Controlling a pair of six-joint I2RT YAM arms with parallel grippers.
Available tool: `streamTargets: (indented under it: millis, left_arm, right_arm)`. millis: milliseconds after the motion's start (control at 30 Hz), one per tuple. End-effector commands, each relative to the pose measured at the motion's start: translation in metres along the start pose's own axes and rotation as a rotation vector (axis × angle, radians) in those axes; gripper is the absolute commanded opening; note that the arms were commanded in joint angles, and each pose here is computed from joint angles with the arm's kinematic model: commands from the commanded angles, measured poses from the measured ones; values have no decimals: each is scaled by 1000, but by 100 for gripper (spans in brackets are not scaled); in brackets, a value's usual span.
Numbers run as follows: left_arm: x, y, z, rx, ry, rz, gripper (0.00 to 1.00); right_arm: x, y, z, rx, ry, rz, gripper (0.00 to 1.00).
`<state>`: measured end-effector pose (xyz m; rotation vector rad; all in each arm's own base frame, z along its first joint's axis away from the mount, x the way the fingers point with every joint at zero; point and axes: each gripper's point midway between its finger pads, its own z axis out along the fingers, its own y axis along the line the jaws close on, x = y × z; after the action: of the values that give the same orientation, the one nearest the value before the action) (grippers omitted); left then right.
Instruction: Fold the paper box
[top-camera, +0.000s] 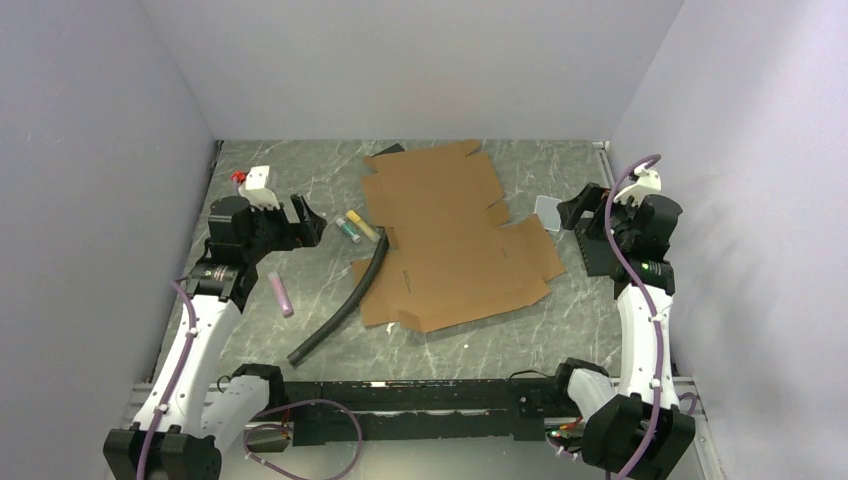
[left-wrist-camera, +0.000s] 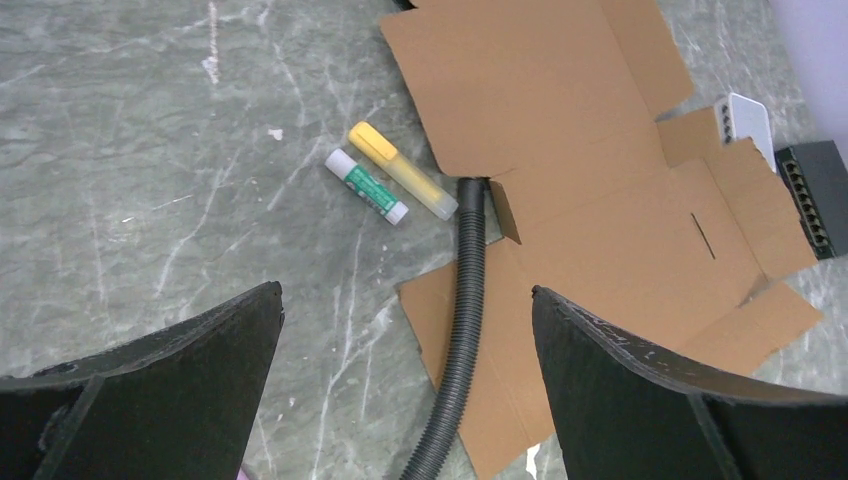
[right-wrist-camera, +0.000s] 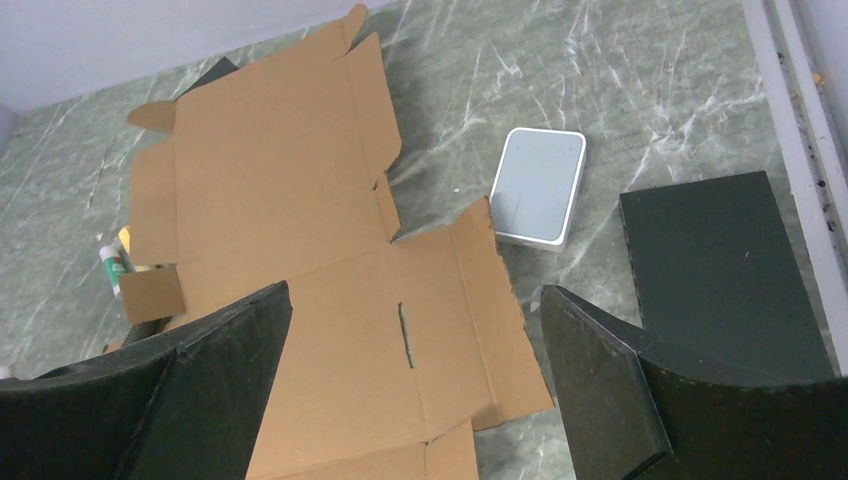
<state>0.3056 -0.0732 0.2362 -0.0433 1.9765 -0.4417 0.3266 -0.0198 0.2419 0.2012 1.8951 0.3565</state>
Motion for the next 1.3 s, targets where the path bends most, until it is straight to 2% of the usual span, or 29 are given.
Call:
streamTargets:
  millis: [0, 200, 500, 700, 933, 1100, 1267]
  left_arm:
    - [-23, -26, -3, 138, -47, 24, 99]
    - [-21, -43, -2, 246, -29, 25, 99]
    - [-11, -46, 8, 282, 47, -9, 99]
    - [5, -49, 21, 324, 145, -53, 99]
    - [39, -47, 40, 290, 318, -75, 99]
    - [57, -40, 46, 179, 368, 32, 99]
    - [64, -39, 49, 151, 381, 63, 99]
  right_arm:
    - [-22, 8, -4, -25, -51, -18, 100]
    - [-14, 22, -5, -122, -24, -76, 100]
    - [23, 60, -17, -451, 38, -295, 100]
    - [37, 62, -18, -498, 54, -314, 100]
    - [39, 66, -22, -522, 50, -342, 100]
    - [45, 73, -26, -582, 57, -359, 100]
    - [52, 79, -30, -631, 73, -374, 100]
